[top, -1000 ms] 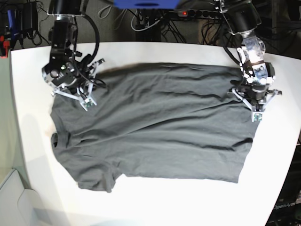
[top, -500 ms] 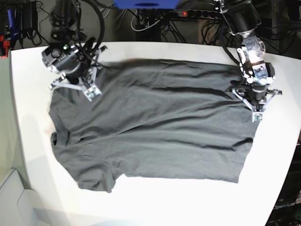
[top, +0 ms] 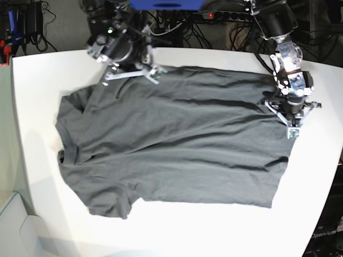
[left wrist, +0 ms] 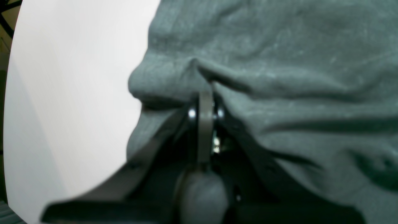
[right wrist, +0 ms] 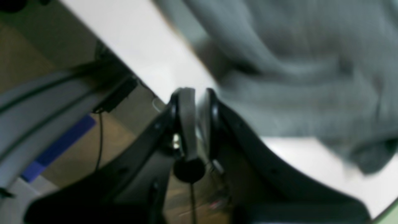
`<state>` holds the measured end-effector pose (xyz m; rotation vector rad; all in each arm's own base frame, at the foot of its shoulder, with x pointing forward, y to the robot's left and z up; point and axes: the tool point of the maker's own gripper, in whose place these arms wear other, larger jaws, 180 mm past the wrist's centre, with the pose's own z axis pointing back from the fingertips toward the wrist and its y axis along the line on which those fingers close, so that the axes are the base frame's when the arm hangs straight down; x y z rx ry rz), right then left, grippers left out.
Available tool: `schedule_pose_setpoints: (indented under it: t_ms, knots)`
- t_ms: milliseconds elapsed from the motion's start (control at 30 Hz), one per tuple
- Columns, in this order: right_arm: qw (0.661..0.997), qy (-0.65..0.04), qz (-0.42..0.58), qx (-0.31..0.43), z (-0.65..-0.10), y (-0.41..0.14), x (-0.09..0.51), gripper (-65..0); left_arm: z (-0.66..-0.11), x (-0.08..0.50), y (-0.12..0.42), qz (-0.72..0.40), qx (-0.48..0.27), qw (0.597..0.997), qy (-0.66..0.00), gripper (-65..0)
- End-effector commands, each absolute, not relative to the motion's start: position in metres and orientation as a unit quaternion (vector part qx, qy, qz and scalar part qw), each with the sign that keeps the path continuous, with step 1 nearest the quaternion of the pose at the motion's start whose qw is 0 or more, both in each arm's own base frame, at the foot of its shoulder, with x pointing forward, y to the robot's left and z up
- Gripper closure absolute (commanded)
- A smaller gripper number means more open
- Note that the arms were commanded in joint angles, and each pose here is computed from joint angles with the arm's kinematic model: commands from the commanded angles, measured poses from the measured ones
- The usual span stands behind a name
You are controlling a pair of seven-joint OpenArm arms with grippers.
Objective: Layout the t-shirt on the table in an organized manner, then fold the t-shirt properly
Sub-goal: 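Grasp the shirt shoulder with the right gripper and pull it outward, then hold the shoulder with the right gripper and smooth it flat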
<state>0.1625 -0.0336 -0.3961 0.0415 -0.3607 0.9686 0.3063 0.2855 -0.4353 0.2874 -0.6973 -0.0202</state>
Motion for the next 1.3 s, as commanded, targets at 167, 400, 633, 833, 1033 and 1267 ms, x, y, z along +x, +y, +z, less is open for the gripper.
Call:
schedule_pose_setpoints:
  t_ms: [167,400,633,833,1033,1267]
  knots:
    - [0.823,-0.169,0.541,0.029,-0.395,-0.012,0.143,-4.9,-0.448,0.292,0.284,-0.018,0.136,0.943,-0.302,-0.1]
    - [0.843,-0.157,0.515,-0.007,-0.399,-0.048,0.155,-12.0,-0.448,0.291,0.283,-0.018,0.134,0.944,-0.302,-0.1]
    - [0.888,-0.153,0.428,-0.071,-0.393,-0.114,0.184,-21.7,-0.450,0.289,0.282,-0.018,0.133,0.945,-0.299,-0.1]
    - [0.893,-0.147,0.421,-0.067,-0.395,-0.112,0.181,-22.5,-0.450,0.289,0.282,-0.018,0.133,0.945,-0.299,-0.1]
    - [0.894,-0.149,0.419,-0.060,-0.396,-0.108,0.180,-22.6,-0.450,0.289,0.283,-0.019,0.134,0.945,-0.299,-0.1]
    - [0.897,-0.130,0.420,-0.053,-0.408,-0.108,0.177,-25.7,-0.450,0.289,0.283,-0.019,0.134,0.945,-0.299,-0.1]
